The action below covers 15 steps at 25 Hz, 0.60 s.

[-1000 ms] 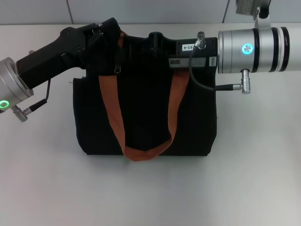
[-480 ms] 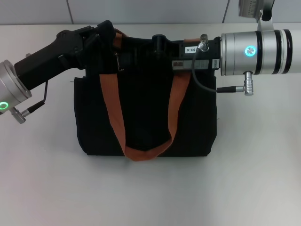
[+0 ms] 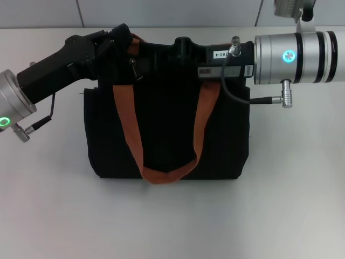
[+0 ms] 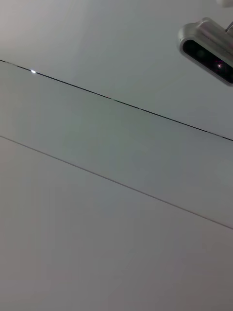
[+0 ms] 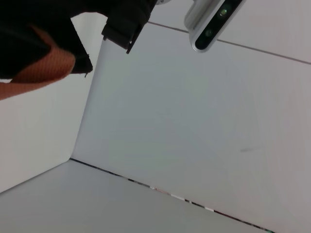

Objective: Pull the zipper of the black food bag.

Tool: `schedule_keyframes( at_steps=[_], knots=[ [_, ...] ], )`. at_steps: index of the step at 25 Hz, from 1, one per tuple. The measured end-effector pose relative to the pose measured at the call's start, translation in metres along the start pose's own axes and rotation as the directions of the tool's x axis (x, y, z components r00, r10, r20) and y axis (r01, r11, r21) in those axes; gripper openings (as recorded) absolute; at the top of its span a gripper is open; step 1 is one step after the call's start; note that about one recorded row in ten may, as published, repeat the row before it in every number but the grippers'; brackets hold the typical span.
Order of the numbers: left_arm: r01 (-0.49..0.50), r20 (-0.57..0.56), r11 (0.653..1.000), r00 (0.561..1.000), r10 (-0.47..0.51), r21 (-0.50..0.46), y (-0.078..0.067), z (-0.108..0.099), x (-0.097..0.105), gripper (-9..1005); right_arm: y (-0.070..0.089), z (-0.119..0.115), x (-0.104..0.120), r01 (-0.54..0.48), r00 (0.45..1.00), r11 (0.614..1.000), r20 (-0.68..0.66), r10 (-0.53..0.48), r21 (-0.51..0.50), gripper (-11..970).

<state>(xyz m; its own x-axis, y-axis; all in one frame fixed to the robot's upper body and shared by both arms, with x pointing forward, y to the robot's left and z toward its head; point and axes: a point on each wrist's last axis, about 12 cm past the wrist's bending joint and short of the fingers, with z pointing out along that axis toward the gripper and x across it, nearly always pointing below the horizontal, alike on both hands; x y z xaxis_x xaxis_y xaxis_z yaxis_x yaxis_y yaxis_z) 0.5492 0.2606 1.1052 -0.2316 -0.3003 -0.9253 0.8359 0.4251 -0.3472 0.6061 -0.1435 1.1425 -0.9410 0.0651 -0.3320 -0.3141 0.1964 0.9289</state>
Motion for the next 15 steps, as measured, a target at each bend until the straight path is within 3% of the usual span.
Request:
schedule_keyframes(
  at_steps=[15],
  knots=[
    [0.002,0.001,1.000,1.000,-0.002,0.011,-0.0010,0.0024,-0.0003,48,0.0012,0.0029,-0.0008,0.006,1.000,1.000,-0.003,-0.006,-0.002,42]
  ],
)
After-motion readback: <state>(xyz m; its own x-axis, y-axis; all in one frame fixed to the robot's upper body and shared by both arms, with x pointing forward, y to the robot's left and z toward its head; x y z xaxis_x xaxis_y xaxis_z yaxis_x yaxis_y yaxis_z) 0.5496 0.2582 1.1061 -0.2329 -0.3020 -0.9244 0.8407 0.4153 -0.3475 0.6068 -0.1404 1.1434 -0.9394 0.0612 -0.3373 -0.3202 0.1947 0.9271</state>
